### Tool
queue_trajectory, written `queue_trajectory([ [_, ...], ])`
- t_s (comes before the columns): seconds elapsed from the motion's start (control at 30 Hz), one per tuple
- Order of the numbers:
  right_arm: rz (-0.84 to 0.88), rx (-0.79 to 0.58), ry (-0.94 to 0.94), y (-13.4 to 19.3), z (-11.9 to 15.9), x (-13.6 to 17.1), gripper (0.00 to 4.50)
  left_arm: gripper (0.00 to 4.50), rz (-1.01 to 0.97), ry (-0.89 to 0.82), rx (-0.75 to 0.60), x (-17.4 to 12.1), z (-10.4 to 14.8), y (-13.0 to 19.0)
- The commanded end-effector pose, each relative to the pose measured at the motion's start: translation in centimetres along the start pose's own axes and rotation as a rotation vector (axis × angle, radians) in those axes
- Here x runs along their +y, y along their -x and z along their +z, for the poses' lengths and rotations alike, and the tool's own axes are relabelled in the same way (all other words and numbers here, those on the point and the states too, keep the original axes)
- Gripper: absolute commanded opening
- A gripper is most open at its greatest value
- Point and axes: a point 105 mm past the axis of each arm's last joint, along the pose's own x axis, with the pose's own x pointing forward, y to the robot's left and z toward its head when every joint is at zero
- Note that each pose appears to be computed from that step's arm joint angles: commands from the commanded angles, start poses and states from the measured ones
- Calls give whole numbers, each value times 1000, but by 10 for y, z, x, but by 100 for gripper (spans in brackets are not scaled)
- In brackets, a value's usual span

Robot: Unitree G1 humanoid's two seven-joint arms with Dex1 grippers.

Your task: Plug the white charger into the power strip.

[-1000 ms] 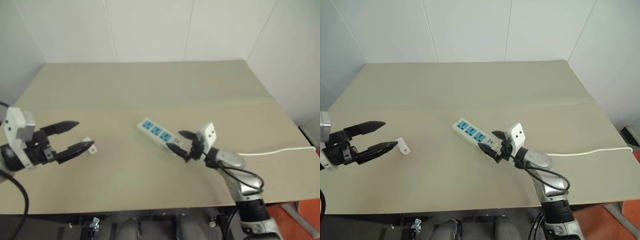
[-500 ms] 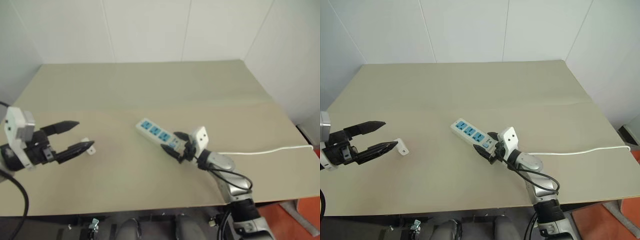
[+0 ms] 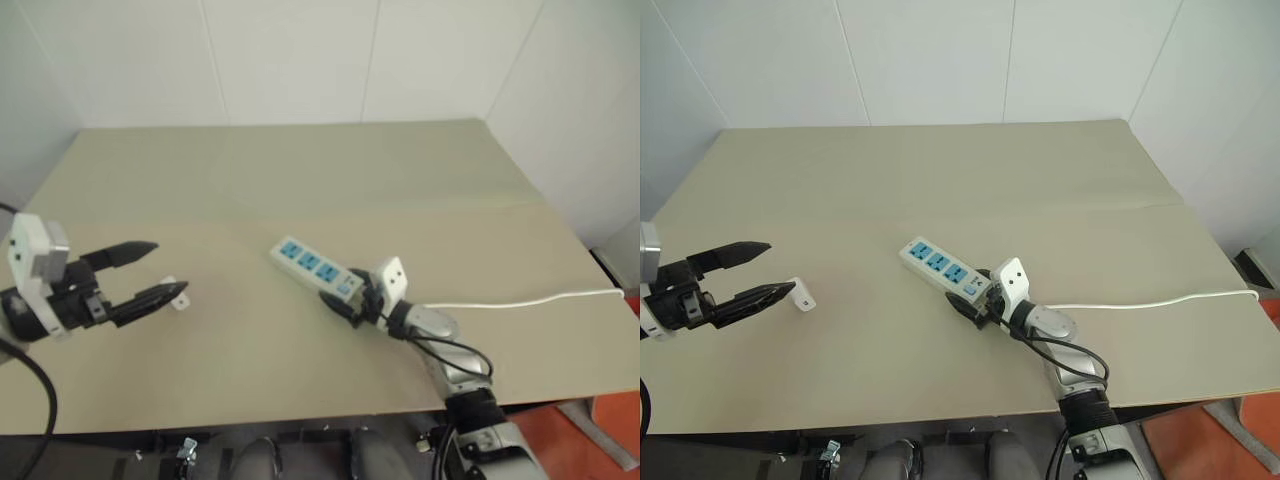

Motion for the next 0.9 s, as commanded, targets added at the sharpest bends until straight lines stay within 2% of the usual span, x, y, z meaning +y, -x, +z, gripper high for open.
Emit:
queue_trajectory([
  [0.03,38,-11,-4,-8,1,6,447,450,7,-52,-22,0,10,3],
  [0.3,72,77,12,-4,-18,4,447,450,32,-63,-27,0,12,7],
  [0.73,66,105,-18,3,-26,-2,447,450,39,-68,-25,1,13,8],
  [0.9,73,106,-32,1,-27,1,344,450,35,-68,-28,2,14,7],
])
